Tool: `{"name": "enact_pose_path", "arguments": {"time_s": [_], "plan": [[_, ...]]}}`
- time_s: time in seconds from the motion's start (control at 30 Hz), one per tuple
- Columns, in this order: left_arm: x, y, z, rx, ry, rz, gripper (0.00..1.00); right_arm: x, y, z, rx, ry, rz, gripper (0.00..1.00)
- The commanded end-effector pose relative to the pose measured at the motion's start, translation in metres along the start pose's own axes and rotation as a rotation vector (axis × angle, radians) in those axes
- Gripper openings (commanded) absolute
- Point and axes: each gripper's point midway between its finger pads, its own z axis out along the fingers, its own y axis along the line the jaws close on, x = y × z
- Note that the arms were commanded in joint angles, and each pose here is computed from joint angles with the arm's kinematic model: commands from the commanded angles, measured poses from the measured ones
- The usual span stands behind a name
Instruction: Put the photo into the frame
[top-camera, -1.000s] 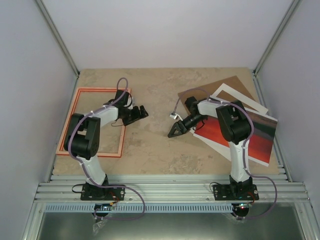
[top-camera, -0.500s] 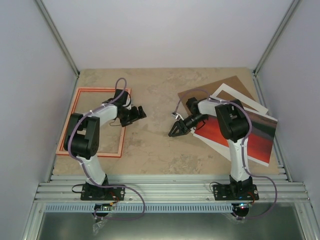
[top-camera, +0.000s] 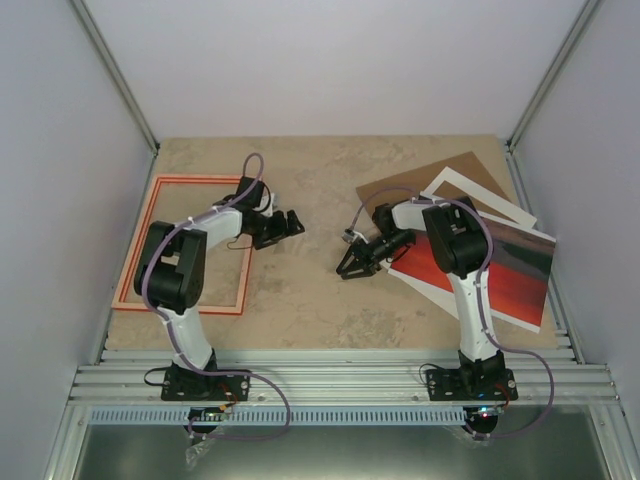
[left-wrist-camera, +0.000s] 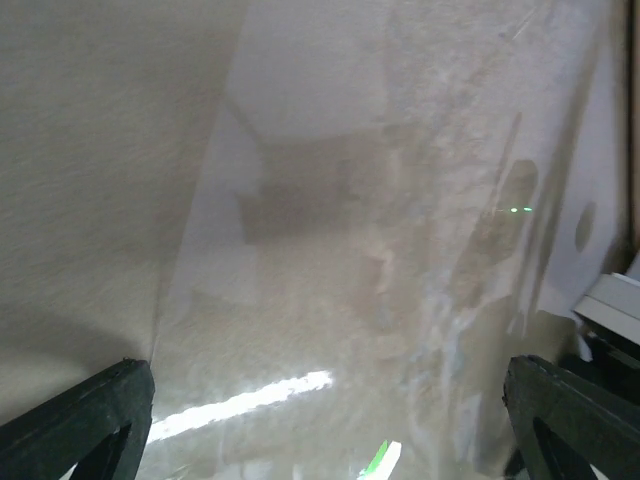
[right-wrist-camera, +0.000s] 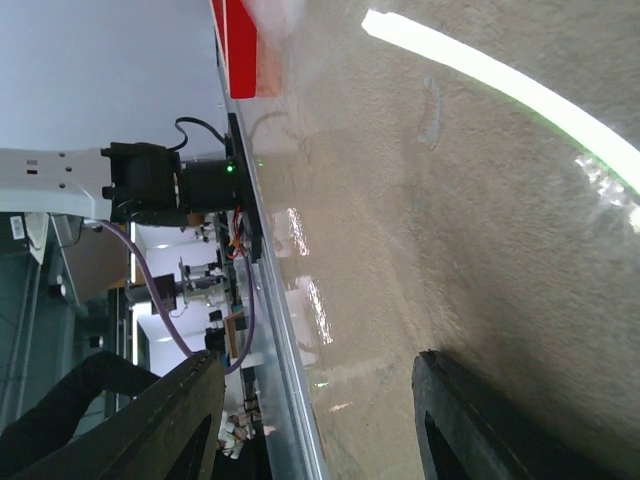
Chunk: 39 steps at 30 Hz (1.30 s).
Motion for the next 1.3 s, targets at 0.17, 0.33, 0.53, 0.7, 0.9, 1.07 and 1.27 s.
{"name": "enact_pose_path", "arguments": {"time_s": [0.17, 0.33, 0.53, 0.7, 0.9, 1.07, 1.27], "plan": [[0.109, 0.024, 0.053, 0.054, 0.393, -0.140, 0.98, 0.081, -0.161, 0.015, 0.457, 0.306, 0.170, 0.49], [0.099, 0.007, 0.053, 0.147, 0.372, -0.112, 0.97, 0.083, -0.164, 0.018, 0.439, 0.316, 0.181, 0.46], [0.086, 0.001, 0.055, 0.124, 0.341, -0.066, 0.96, 0.082, -0.165, 0.018, 0.441, 0.316, 0.181, 0.46], [0.081, -0.006, 0.056, 0.117, 0.325, -0.027, 0.92, 0.081, -0.164, 0.019, 0.443, 0.315, 0.174, 0.45], [0.070, -0.023, 0.048, 0.166, 0.307, -0.004, 0.82, 0.074, -0.160, 0.017, 0.451, 0.296, 0.143, 0.45], [0.068, -0.039, 0.033, 0.224, 0.304, -0.020, 0.64, 0.043, -0.129, 0.008, 0.439, 0.214, 0.018, 0.47], [0.057, -0.042, 0.017, 0.252, 0.277, -0.069, 0.50, -0.003, -0.054, -0.014, 0.420, 0.041, -0.243, 0.54]]}}
